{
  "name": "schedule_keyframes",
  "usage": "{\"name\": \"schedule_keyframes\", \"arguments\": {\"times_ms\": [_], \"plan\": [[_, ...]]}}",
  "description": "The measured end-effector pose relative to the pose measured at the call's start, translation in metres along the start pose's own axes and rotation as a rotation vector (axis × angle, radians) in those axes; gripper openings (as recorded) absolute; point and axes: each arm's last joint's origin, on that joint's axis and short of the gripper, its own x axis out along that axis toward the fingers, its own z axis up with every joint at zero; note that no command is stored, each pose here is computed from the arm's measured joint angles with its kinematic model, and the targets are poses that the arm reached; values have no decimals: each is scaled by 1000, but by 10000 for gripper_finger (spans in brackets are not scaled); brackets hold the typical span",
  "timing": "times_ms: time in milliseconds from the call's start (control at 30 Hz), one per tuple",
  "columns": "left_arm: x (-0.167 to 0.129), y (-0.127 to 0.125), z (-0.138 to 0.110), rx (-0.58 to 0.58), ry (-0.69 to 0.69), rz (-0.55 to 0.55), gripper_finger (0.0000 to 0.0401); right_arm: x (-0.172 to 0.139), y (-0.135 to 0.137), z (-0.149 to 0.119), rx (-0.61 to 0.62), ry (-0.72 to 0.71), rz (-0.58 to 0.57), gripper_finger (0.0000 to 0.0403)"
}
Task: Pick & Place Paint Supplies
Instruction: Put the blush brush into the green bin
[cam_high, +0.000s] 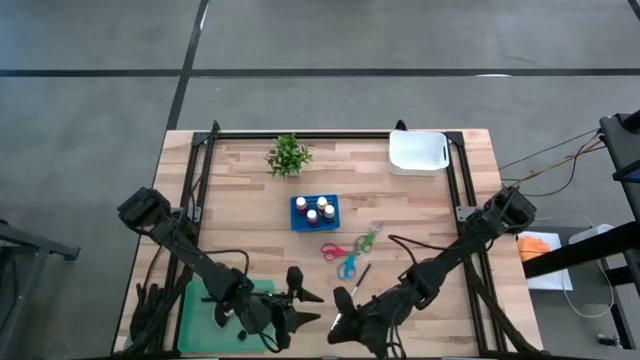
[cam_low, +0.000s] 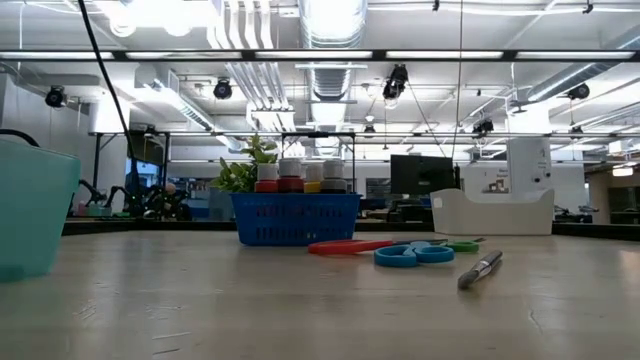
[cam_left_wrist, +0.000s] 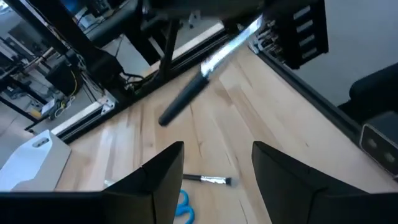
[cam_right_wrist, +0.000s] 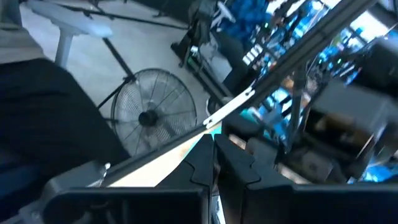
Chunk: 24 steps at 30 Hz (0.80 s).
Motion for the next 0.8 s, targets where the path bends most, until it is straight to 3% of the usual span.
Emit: {"name": "schedule_keyframes", "arguments": {"times_ms": [300,633,800], "plan": [[5,10,-3,-11,-84,53,223,1,-13,2,-38,-68,-72,7],[6,16,4,-19,-142,82,225,2,-30,-5,-41,-83,-100,7],[9,19,5,-38,-166,43,223,2,-32,-5,-51,-94,-108,7]]}}
